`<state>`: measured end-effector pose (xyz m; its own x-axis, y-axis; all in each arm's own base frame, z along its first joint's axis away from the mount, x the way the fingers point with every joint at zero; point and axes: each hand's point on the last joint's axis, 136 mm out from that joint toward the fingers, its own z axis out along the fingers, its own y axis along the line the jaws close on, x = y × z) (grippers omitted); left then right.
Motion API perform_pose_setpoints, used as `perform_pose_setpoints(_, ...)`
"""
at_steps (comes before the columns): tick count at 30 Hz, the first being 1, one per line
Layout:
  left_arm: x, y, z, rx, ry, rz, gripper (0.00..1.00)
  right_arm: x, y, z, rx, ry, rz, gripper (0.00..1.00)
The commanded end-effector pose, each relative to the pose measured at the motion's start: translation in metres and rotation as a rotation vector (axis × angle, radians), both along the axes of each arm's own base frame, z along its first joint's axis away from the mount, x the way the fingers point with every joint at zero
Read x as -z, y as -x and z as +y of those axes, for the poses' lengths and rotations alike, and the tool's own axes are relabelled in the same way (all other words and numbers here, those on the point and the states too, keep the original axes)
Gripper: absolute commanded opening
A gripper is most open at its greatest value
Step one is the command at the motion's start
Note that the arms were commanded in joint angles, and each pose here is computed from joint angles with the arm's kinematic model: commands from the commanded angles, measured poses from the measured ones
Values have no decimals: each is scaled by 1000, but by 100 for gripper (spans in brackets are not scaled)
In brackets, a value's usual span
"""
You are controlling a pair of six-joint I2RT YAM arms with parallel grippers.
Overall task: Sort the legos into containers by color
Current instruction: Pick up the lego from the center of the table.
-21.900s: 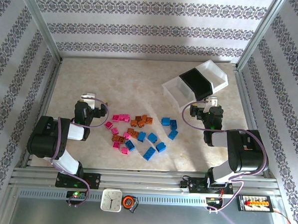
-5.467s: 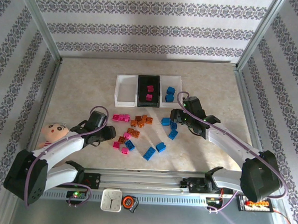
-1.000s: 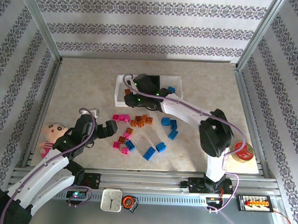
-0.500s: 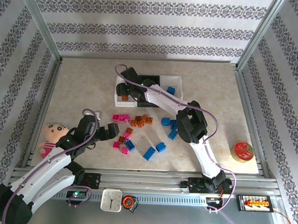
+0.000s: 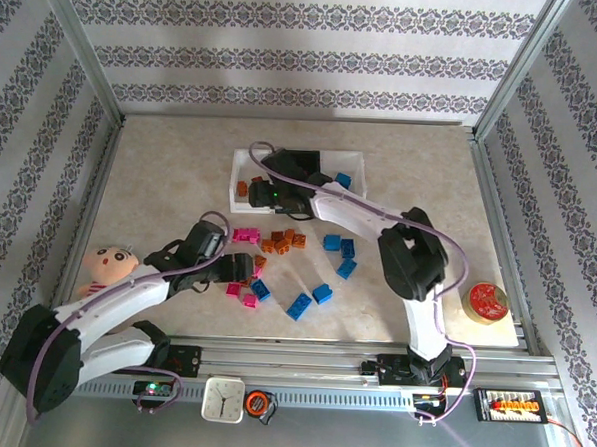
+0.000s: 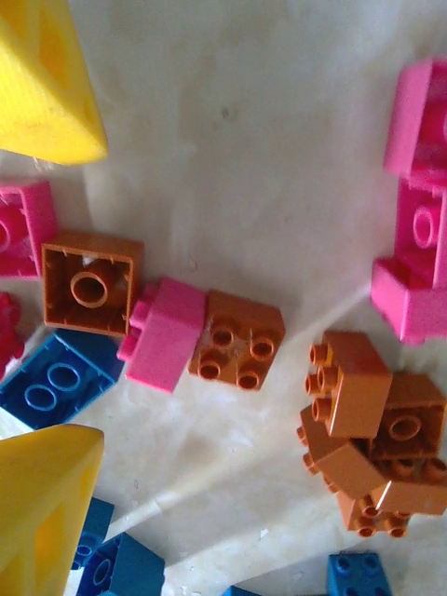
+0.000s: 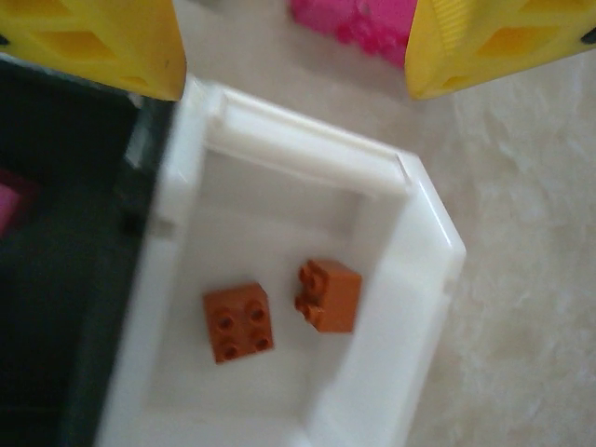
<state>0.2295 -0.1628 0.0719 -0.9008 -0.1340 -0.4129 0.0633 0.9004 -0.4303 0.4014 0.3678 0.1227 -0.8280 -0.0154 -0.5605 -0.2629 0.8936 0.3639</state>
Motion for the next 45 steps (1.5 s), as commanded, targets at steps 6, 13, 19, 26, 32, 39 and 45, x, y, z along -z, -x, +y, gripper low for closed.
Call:
perform_pose_setpoints(6, 13, -23, -25, 140, -238, -71, 73, -19, 25, -61, 71, -59, -39, 64)
perform_pose_setpoints(13, 26, -37, -35, 180, -360, -82, 62, -18, 43, -88, 106, -75, -40, 64)
perform_pose_setpoints(19, 33, -31, -34, 190, -405, -46, 53, -20, 44, -101, 125, -73, -47, 64)
perform_pose_setpoints(26, 42, -17, -23, 181, -454, -7, 52, -20, 41, -107, 140, -82, -51, 64)
perform_pose_setpoints(32, 37, -17, -26, 178, -430, -29, 33, -21, 40, -109, 150, -85, -54, 64)
perform_pose_setpoints(39, 2, -25, -38, 166, -363, -88, 29, -23, 40, -123, 179, -85, -62, 64)
perform_pose_setpoints(45, -56, -50, -65, 176, -262, -192, 29, -26, 48, -150, 225, -88, -74, 64)
